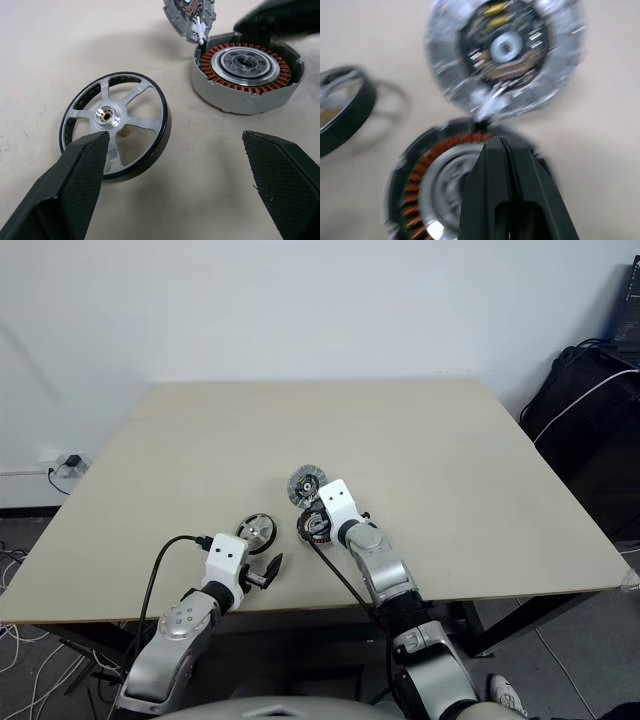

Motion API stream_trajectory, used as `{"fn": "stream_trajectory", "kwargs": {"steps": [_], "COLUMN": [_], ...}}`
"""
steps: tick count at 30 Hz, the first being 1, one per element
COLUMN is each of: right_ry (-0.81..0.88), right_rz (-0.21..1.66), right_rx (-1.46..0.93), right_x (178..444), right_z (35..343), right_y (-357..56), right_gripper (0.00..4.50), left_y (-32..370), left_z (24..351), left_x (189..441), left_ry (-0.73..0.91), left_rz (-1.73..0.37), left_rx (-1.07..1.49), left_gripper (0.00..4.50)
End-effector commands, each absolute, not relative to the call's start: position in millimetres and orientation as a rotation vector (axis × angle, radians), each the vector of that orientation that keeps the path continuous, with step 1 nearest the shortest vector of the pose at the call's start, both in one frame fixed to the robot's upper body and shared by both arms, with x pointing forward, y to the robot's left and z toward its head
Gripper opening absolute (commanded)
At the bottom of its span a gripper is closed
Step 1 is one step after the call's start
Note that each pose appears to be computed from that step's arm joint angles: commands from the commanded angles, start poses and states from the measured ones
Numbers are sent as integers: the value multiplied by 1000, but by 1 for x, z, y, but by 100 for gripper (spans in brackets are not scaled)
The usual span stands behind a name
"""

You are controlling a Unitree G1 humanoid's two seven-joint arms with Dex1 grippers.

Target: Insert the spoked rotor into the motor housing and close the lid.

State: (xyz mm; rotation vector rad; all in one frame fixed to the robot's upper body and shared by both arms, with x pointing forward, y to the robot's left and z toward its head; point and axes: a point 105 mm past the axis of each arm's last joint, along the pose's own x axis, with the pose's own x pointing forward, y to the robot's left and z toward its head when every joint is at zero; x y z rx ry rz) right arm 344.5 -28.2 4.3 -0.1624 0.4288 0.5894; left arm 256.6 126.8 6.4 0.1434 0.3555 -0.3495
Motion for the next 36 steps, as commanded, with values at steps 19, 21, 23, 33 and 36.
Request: {"fn": "stream_trajectory", "kwargs": {"steps": [19, 21, 23, 33, 36], "right_ry": [324, 320, 322, 533, 508], "right_rz": [611, 606, 604, 667, 662], "right_rx": [-124, -123, -124, -204, -186], "right_x": [349, 349, 349, 324, 327], "right_z": [34, 34, 33, -17, -10], "right_y": [-21, -21, -21, -24, -23], "right_gripper": [4, 4, 4, 4, 4], "left_y": [125, 125, 125, 125, 125], "left_z": [17, 17, 17, 17, 16], "left_x": [261, 261, 261, 260, 260], "left_ry": [309, 310, 310, 310, 312], "left_rz": [-353, -355, -355, -351, -349], "left_rx": [142, 142, 142, 142, 140], "left_gripper": [450, 450, 450, 450, 450]}}
